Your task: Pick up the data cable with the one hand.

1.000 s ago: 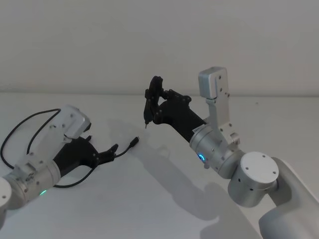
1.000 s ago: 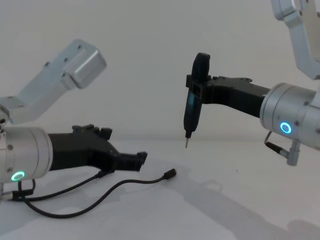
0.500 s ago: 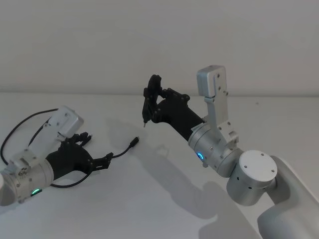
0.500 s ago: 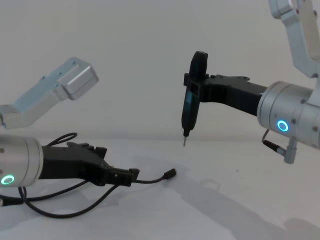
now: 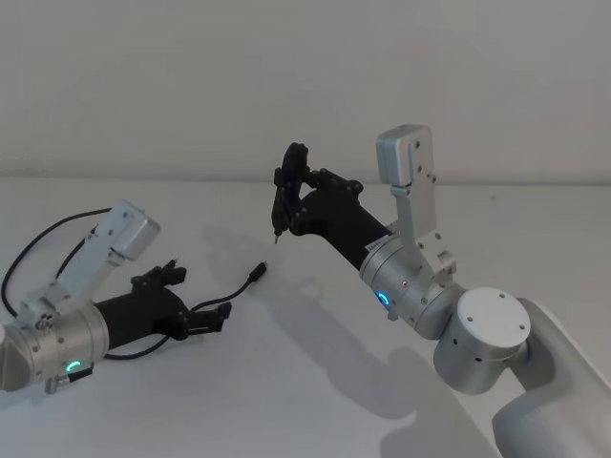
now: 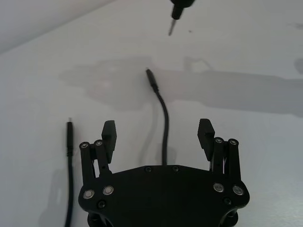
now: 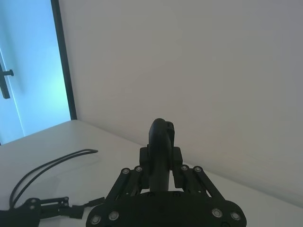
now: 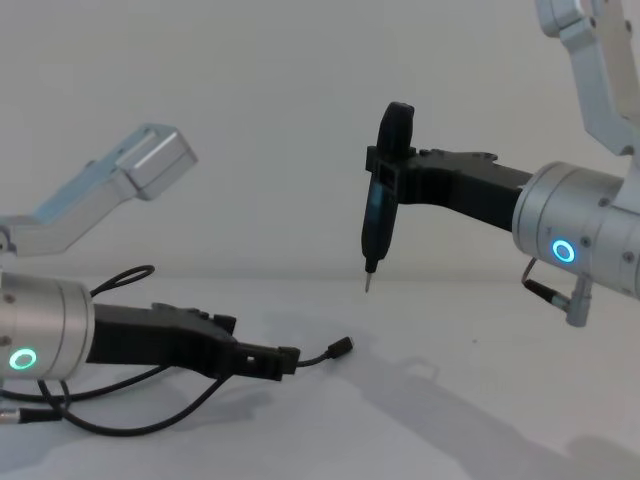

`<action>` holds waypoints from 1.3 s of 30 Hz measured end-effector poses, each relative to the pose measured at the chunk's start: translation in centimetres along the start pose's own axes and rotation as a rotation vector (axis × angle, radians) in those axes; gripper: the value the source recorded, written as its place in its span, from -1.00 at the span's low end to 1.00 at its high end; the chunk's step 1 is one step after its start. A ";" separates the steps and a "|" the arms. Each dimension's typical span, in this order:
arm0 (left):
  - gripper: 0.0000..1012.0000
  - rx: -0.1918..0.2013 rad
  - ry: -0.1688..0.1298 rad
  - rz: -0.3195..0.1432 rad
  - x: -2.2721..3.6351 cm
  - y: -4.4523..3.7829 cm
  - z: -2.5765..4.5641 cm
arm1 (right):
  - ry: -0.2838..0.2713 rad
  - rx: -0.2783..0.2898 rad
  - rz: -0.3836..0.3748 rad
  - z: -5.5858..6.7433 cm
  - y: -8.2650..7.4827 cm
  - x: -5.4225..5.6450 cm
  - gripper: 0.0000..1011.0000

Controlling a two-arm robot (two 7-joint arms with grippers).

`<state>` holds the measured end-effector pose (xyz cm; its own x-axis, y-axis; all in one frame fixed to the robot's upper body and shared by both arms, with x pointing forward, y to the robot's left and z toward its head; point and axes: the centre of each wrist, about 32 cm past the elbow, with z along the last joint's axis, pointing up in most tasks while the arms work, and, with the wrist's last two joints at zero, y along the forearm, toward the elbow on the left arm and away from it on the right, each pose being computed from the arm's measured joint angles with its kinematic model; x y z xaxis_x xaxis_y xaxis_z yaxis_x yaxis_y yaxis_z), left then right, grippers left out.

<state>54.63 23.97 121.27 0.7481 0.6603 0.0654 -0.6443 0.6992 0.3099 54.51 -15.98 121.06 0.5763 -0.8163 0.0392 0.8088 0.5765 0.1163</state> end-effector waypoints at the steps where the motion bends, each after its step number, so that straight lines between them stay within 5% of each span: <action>1: 0.98 0.001 0.004 -0.007 0.00 -0.04 0.00 | 0.000 0.000 0.000 0.0 0.0 0.0 -0.46; 12: 0.98 0.016 0.012 -0.038 -0.02 -0.30 0.01 | 0.000 0.000 0.000 0.0 0.0 0.0 -0.46; 39: 0.98 0.059 -0.010 -0.020 -0.18 -0.48 -0.13 | 0.000 0.000 0.000 0.0 0.0 0.0 -0.46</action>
<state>54.79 23.55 120.99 0.7625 0.6433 0.0685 -0.6190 0.6947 0.3664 54.54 -15.98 121.07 0.5759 -0.8166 0.0391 0.8090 0.5762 0.1163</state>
